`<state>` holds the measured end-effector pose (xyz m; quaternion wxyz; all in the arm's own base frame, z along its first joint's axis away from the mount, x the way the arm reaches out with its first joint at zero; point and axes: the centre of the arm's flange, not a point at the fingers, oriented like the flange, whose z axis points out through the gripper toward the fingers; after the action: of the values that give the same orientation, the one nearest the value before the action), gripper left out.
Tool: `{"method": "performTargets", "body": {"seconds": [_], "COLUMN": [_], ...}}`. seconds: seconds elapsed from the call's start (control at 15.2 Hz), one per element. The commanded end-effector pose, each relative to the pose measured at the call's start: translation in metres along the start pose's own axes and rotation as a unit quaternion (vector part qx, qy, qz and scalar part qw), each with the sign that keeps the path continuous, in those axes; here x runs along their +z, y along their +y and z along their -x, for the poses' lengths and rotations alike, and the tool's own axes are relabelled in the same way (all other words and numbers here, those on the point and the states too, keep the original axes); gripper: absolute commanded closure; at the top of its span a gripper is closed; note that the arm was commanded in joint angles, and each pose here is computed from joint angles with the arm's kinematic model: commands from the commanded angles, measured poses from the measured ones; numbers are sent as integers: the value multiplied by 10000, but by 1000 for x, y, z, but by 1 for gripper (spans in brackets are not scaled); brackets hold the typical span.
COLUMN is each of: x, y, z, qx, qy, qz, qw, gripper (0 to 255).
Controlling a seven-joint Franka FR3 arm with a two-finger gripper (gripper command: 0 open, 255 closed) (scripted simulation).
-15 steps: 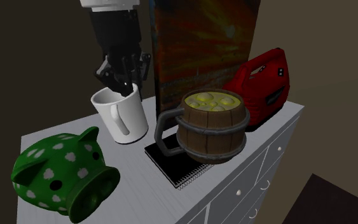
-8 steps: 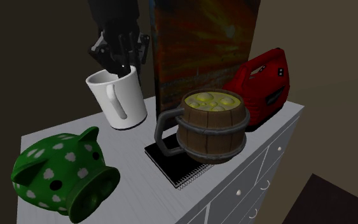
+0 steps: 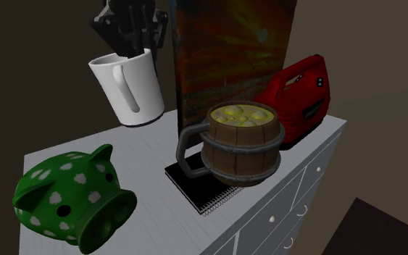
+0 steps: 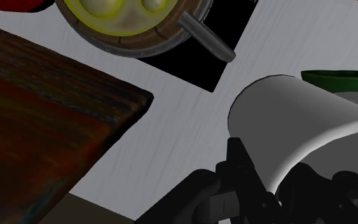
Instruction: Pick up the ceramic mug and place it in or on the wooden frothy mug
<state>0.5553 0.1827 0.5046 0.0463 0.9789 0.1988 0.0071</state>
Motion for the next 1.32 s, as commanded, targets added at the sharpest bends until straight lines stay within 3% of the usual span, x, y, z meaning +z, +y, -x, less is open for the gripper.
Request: {"method": "performTargets", "body": {"seconds": [0.0,0.66,1.25], "x": [-11,-63,-75], "y": [2,7,85], "z": [0,0,88], "qx": [0,0,0], "qy": [0,0,0], "qz": [0,0,0], "qw": [10000,10000,10000], "gripper": [255,255,255]}}
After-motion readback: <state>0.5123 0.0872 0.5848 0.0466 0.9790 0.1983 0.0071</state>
